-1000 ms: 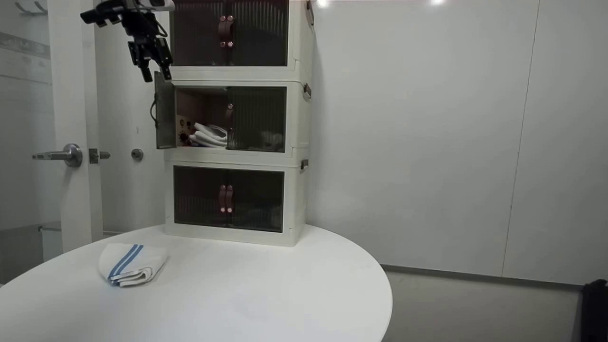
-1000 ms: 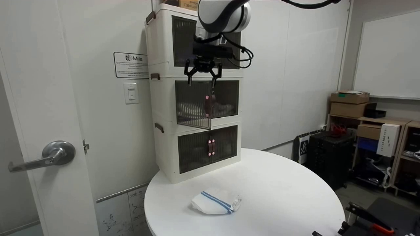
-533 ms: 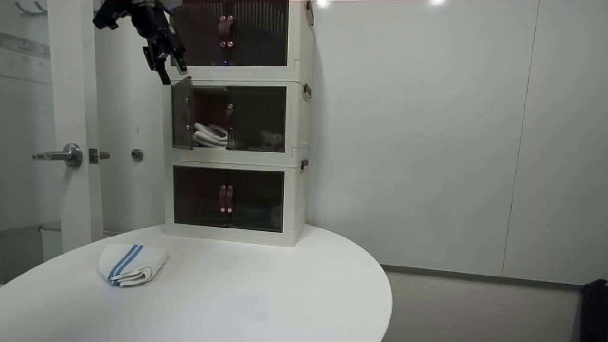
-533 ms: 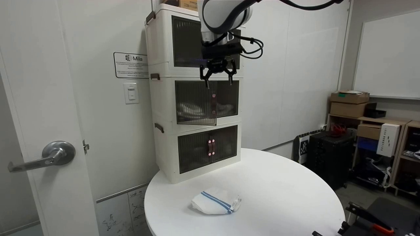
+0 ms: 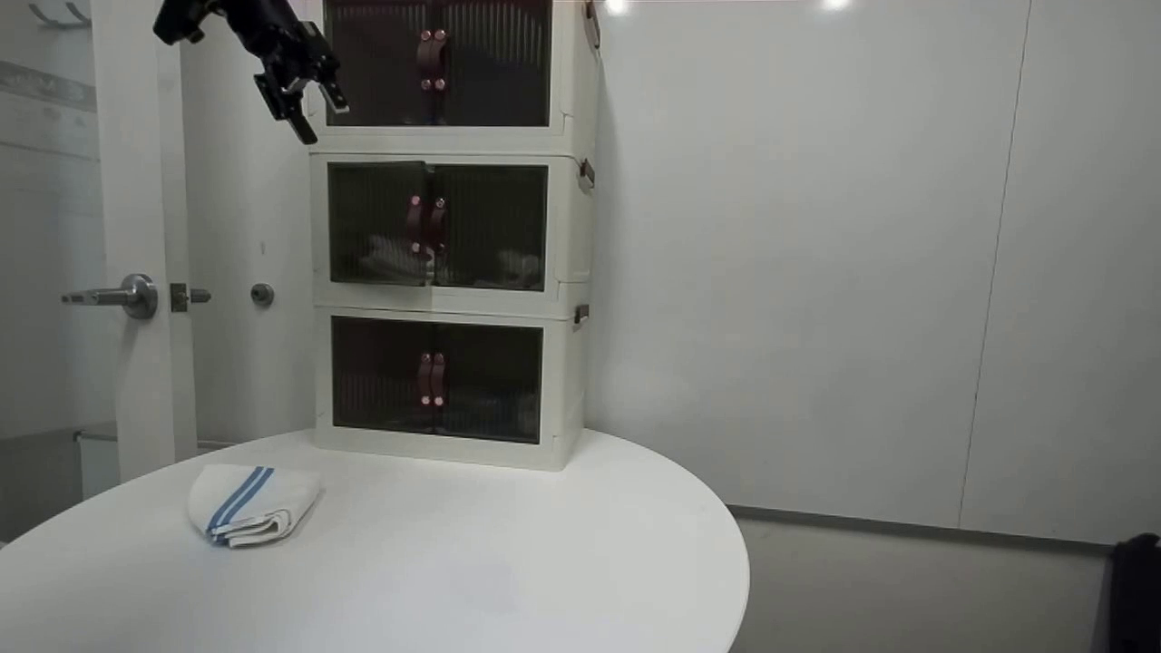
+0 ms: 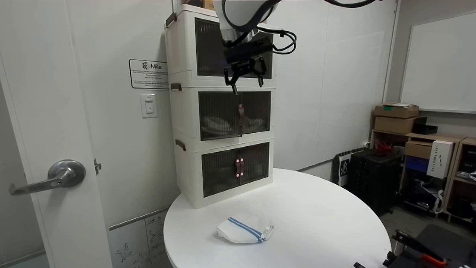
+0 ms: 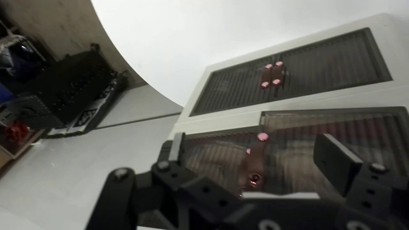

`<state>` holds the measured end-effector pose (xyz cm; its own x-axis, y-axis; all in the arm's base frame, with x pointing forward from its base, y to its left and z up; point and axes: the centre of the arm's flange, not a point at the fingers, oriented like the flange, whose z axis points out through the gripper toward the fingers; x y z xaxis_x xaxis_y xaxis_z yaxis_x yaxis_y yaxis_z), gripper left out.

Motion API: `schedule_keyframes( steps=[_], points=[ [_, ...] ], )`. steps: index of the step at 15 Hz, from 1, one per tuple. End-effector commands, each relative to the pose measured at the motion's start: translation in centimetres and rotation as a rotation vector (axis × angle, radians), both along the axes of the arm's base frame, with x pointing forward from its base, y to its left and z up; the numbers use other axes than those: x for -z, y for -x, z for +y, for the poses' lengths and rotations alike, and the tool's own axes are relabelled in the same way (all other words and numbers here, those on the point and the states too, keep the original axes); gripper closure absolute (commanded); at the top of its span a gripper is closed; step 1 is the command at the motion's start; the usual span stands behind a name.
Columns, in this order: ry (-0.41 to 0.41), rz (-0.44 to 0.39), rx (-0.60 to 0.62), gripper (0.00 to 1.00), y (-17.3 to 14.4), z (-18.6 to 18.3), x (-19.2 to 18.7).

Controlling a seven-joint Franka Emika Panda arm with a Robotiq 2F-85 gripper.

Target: Close the middle drawer.

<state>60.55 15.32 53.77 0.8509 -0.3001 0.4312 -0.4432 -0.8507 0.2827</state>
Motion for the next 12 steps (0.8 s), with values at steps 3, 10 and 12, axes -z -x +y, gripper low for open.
schedule_keyframes(
  steps=[3,10,12],
  points=[
    [-0.147,-0.111,-0.259,0.0,-1.5,0.8,-0.8],
    [-0.282,-0.074,-0.261,0.0,-4.2,-2.1,1.3],
    [-0.287,-0.08,-0.223,0.0,-5.0,-3.0,2.2]
  ],
)
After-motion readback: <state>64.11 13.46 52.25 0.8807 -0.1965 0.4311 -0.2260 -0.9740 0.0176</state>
